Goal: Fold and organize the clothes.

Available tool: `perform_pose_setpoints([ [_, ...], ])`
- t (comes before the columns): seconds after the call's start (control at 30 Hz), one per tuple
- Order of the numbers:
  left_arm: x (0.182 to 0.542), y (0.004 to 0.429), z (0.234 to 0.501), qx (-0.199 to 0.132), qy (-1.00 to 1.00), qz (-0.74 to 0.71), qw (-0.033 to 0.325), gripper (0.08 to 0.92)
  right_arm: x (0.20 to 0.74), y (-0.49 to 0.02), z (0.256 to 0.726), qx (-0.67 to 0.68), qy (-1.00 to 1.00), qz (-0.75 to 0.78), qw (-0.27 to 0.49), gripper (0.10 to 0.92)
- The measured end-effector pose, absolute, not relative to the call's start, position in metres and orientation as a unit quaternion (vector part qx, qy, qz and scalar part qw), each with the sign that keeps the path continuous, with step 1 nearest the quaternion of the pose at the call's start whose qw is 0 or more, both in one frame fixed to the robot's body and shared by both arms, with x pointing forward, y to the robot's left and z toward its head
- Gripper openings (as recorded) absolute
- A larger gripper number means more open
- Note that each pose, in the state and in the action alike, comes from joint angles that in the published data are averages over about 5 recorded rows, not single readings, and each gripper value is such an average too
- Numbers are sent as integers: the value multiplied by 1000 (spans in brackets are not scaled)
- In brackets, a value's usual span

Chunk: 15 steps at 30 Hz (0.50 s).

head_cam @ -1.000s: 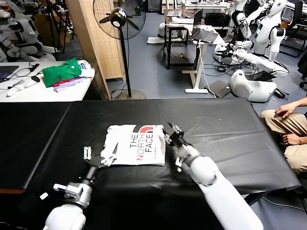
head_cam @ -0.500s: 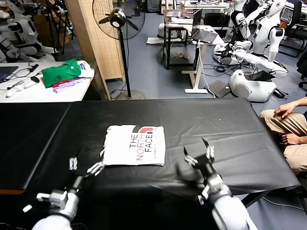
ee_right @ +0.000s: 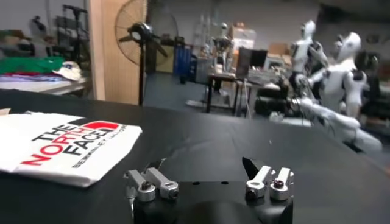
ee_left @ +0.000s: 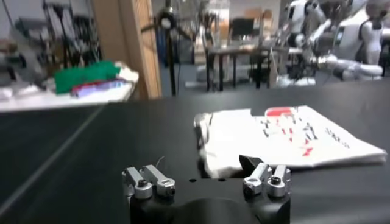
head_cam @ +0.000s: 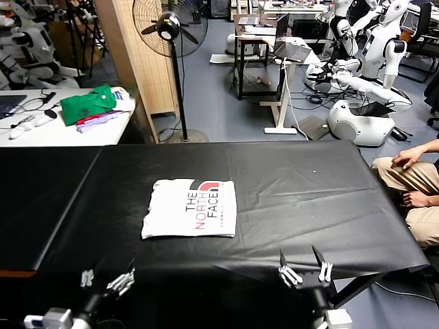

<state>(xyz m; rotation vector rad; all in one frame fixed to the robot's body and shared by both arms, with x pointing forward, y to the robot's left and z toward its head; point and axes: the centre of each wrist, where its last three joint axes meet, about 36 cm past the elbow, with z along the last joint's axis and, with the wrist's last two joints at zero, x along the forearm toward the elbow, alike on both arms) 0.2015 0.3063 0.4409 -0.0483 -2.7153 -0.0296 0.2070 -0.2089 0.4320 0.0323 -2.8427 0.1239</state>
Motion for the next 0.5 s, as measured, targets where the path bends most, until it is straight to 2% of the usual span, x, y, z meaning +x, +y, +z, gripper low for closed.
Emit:
perform_pose_setpoints([
  [0.23,193,310,458,-10,-971,-10,239,798,191,-205,444,2,-982,39,182,798],
  [0.5,192,314,459,-6,-970,-13,241,798,187,-204,448,4,-982,38,185,798],
])
